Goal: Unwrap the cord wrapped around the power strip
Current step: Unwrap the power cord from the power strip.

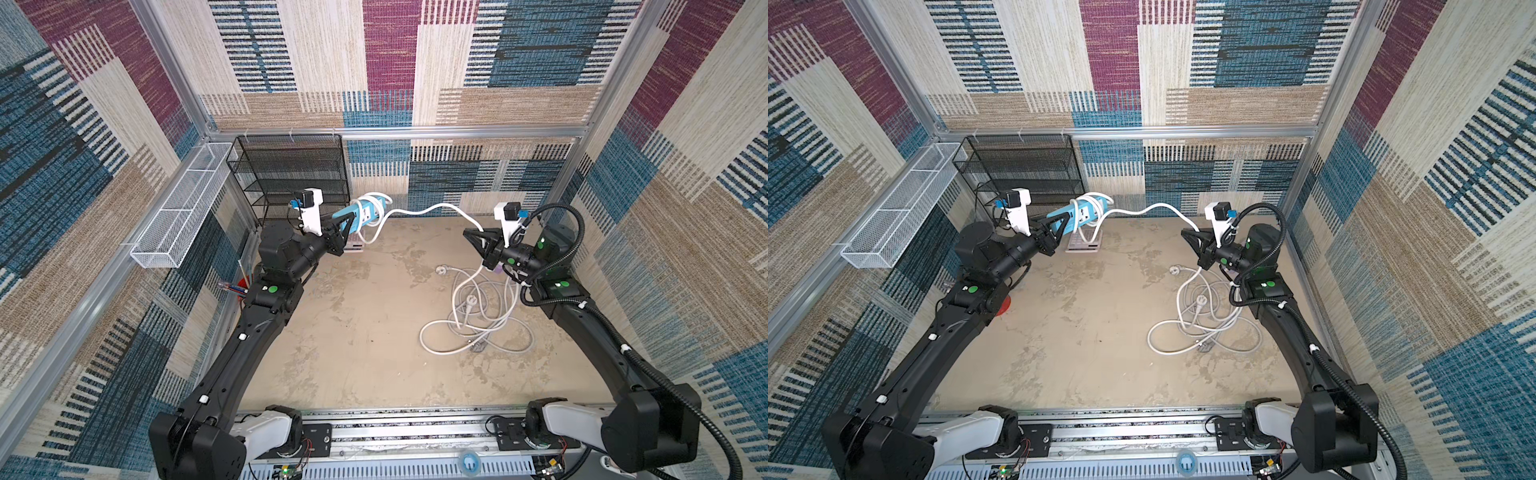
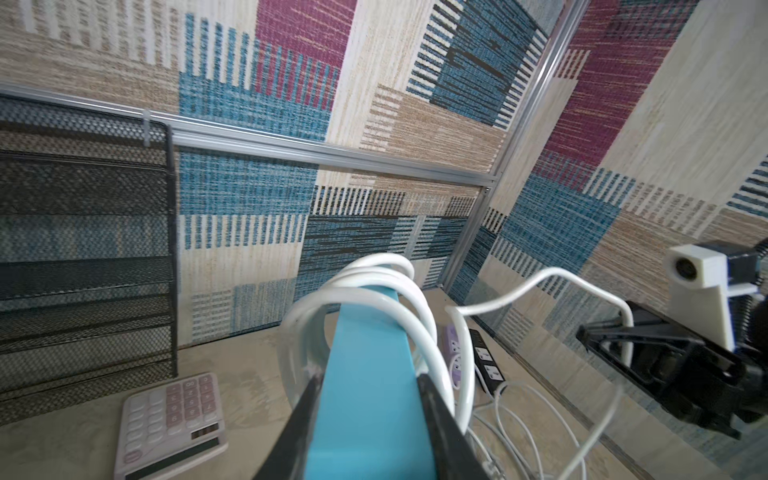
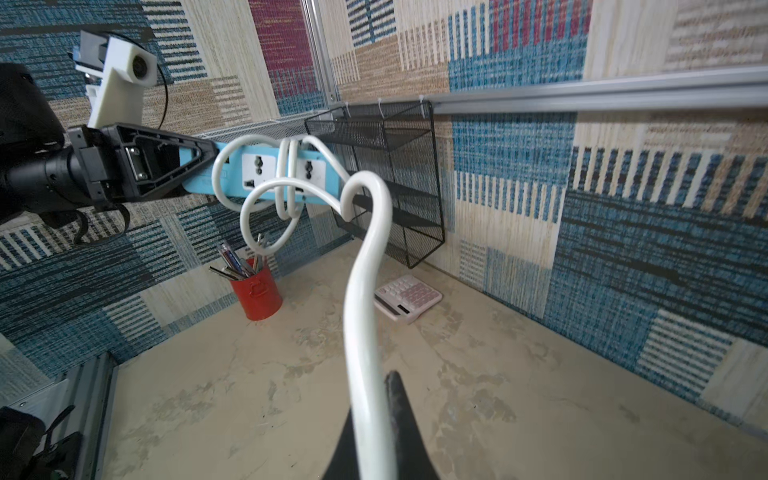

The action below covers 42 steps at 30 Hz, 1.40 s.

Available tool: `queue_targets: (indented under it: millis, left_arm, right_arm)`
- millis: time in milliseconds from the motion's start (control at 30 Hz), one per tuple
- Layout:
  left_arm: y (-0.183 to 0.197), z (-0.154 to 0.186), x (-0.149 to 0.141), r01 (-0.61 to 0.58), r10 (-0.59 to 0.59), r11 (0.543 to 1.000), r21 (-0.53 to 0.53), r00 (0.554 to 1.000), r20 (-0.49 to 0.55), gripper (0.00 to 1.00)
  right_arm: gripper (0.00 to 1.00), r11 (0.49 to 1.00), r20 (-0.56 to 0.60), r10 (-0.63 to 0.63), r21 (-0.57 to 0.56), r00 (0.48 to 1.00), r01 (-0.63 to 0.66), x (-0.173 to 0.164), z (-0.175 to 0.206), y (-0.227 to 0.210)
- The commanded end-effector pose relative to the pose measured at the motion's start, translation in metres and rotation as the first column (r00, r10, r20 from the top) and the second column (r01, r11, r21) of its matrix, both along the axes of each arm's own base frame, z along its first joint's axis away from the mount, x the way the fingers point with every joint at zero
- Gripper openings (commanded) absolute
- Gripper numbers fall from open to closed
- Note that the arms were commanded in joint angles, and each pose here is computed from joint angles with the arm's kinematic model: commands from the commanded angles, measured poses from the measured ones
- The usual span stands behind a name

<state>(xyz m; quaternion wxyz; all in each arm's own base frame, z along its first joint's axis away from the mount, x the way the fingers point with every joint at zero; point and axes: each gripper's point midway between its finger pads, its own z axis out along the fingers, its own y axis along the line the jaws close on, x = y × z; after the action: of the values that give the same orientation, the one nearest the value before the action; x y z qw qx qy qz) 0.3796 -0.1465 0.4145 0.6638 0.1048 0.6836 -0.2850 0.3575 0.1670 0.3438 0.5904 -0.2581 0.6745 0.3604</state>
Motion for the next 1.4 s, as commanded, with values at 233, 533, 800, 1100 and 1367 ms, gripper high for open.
queue_targets:
  millis: [233,533,800,1100,1367]
  left_arm:
    - [0.057,0.041,-0.014,-0.254,0.244,0.967,0.025,0.948,0.203,0.0]
    - [0.062,0.043,-0.014,-0.258,0.251,0.966,0.009,0.945,0.211,0.0]
    - [0.058,0.038,-0.011,-0.237,0.232,0.971,0.001,0.952,0.198,0.0]
    - [0.052,0.034,-0.007,-0.199,0.197,0.98,-0.006,0.963,0.185,0.0]
    - [0.034,0.034,-0.007,-0.095,0.095,0.995,-0.009,0.979,0.179,0.0]
  right_arm:
    - [0.0,0.974,-0.384,-0.222,-0.053,0.896,0.218,0.005,-0.11,-0.028]
    - [0.0,0.924,-0.6,-0.367,-0.143,0.711,0.355,0.01,-0.215,-0.047]
    - [0.0,0.884,-0.653,-0.441,-0.197,0.616,0.423,0.011,-0.267,-0.055]
    - [0.0,0.874,-0.67,-0.456,-0.216,0.586,0.434,0.015,-0.291,-0.053]
    - [0.47,0.897,-0.608,-0.424,-0.18,0.671,0.403,0.015,-0.257,-0.043]
